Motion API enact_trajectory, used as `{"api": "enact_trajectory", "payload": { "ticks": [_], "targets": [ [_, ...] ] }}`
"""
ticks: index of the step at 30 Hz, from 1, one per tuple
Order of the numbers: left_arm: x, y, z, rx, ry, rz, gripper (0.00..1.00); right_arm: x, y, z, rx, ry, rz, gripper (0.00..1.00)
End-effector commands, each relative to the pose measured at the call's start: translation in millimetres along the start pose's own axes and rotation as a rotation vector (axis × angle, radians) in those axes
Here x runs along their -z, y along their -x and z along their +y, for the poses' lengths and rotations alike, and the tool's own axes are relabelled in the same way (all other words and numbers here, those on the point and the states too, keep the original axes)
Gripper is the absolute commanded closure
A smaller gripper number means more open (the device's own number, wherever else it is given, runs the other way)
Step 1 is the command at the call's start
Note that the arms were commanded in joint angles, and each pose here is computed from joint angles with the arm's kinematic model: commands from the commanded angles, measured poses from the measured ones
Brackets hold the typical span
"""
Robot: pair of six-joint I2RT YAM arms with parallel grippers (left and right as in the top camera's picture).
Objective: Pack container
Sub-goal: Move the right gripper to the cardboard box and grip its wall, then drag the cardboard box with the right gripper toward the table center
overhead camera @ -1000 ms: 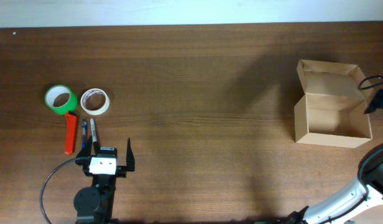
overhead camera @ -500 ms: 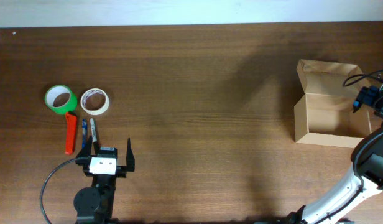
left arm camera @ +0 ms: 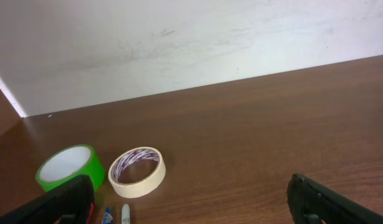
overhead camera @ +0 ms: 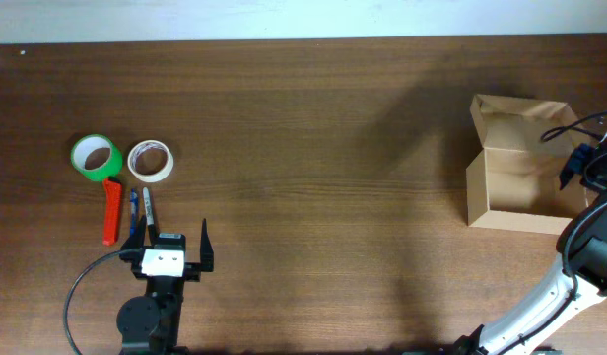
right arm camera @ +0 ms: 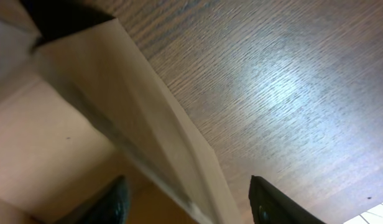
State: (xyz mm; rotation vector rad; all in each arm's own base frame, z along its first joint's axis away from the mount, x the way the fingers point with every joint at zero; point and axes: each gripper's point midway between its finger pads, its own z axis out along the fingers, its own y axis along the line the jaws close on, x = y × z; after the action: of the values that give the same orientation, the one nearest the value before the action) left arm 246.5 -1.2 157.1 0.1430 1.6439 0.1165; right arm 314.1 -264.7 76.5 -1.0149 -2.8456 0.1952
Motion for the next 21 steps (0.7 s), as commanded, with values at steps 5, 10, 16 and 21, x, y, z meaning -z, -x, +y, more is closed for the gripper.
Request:
{"api": "enact_trajectory", "payload": {
  "ticks": [5,10,16,21],
  "targets": [
    [0,-2,0,-0.009,0.0,0.004,0.01,-17,-8,1,-0.026,-0.016,0.048,0.56],
    [0,-2,0,-0.009,0.0,0.004,0.0,-17,-9,12,-0.026,0.047,0.052,0.91],
    [0,-2,0,-0.009,0.0,0.004,0.01,-4,-6,42,0.003,0.231,0.044,0.96],
    [0,-2,0,-0.009,0.0,0.004,0.01,29,1,53,0.017,0.313,0.001,0.96]
  ]
}}
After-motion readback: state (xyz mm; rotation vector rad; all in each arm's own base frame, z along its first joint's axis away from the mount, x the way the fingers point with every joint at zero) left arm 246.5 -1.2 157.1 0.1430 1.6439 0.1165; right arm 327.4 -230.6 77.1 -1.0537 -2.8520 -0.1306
